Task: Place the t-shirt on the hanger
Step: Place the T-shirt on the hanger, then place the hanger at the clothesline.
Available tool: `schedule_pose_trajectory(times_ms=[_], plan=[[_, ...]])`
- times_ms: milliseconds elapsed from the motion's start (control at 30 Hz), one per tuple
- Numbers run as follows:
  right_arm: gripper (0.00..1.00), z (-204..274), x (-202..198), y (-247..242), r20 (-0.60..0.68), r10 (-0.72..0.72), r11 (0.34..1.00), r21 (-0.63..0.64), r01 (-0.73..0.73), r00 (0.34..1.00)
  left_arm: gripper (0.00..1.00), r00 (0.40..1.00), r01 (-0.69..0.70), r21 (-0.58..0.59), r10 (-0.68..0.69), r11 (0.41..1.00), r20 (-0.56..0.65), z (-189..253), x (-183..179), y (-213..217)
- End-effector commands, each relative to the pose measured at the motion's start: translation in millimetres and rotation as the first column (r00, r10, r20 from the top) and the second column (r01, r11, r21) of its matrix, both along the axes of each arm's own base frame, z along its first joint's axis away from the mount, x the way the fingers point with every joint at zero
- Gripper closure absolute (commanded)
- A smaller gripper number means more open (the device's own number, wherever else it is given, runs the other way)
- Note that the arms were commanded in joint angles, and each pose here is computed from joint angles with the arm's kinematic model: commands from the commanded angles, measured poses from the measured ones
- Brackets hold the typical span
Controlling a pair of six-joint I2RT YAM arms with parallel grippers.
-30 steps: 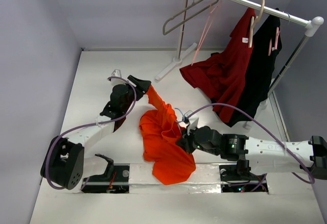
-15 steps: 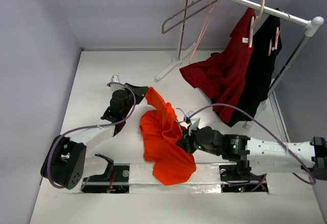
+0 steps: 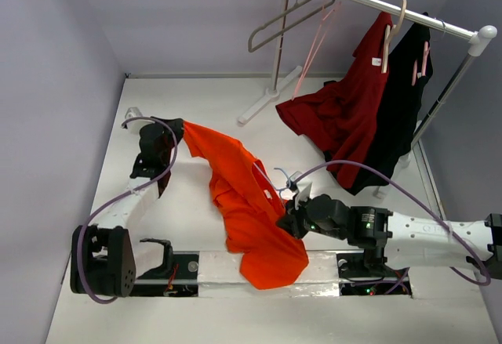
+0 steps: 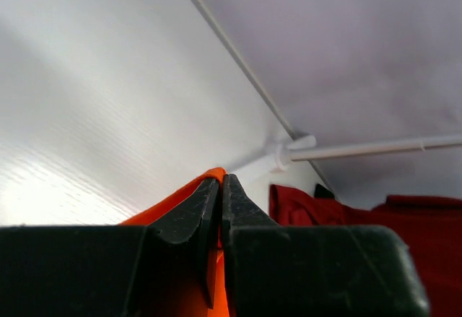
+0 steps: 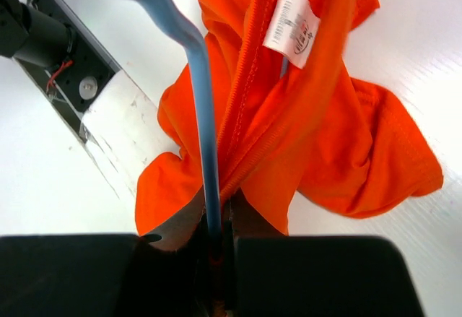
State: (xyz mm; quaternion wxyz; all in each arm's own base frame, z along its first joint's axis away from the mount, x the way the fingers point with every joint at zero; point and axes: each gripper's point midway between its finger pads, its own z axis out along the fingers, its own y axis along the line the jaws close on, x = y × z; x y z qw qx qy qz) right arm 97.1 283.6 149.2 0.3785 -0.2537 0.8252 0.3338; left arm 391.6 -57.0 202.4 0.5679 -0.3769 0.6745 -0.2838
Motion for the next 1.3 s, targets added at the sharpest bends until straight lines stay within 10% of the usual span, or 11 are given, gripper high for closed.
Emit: schedule_pose_trajectory(times_ms=[0, 367, 700, 1267], plan=[[1.0, 29, -7, 1, 0.001, 0.034, 0.999, 0.039, -0.034, 0.999, 1.0, 0.999, -0.043, 0.026, 0.042, 0.999, 0.028, 16, 5, 20], [1.0, 71, -4, -20, 0.023, 0.004, 1.0, 0.005, -0.004, 1.0, 0.99, 0.999, -0.01, 0.056, 0.008, 0.998, 0.041, 12, -22, 22], [1.0, 74, 23, -34, 0.026, -0.21, 0.971, -0.114, 0.211, 0.977, 0.48, 0.968, 0.141, 0.112, -0.161, 0.984, 0.193, 69, -72, -18], [1.0, 83, 77, -87, 0.077, -0.524, 0.815, -0.246, 0.525, 0.848, 0.27, 0.814, 0.435, 0.265, -0.502, 0.861, 0.293, 123, -126, -97]])
